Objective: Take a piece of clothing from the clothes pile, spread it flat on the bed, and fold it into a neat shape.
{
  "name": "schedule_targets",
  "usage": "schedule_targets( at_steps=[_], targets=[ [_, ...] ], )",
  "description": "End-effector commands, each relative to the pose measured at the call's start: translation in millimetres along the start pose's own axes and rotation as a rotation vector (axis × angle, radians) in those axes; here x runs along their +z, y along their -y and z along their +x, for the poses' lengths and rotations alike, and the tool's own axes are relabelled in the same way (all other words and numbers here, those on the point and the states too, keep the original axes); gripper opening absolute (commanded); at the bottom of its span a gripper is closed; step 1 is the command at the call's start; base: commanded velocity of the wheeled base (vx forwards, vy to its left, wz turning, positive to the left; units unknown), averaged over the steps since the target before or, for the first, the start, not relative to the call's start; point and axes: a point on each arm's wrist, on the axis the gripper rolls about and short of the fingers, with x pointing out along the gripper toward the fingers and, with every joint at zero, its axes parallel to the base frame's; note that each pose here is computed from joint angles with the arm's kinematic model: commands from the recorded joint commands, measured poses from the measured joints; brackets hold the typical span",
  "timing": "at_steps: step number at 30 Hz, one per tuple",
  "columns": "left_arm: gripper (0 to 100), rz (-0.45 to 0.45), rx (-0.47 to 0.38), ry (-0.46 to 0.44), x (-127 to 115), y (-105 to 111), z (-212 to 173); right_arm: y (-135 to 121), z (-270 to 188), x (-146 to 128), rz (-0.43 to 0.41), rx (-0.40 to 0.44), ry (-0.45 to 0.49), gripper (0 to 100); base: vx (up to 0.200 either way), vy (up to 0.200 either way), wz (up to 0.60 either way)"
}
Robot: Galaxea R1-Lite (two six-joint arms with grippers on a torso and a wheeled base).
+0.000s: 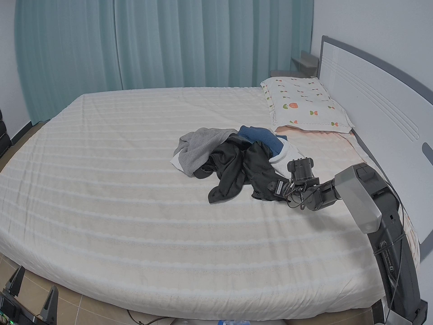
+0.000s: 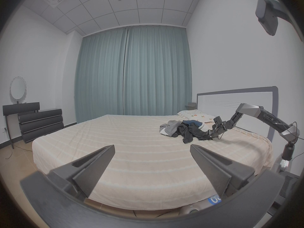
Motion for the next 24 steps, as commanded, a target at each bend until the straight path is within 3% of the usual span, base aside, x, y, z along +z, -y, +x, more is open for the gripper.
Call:
schedule_targets(
  at_steps=[1,2,10,17,21,24],
  targets=[
    [100,0.0,0.0,0.0,-5,0,0,-1,8,-12,-0.005,0.002,-0.015,100,0.0,0.0,0.0],
    [100,0.0,0.0,0.0,-5,0,0,-2,8,-11,-0.005,0.005,-0.012,0,0.0,0.0,0.0],
    [100,0.0,0.0,0.002,-5,0,0,-6,-1,0,-0.002,0.015,0.009,0,0.0,0.0,0.0],
    [100,0.0,0.0,0.0,-5,0,0,-7,-39,15,0.004,0.019,0.006,0,0.0,0.0,0.0],
    [100,0.0,0.0,0.002,-5,0,0,-2,-80,22,0.019,0.071,0.04,0,0.0,0.0,0.0],
    [100,0.0,0.0,0.002,-5,0,0,1,-119,27,0.07,0.16,0.047,0,0.0,0.0,0.0]
  ],
)
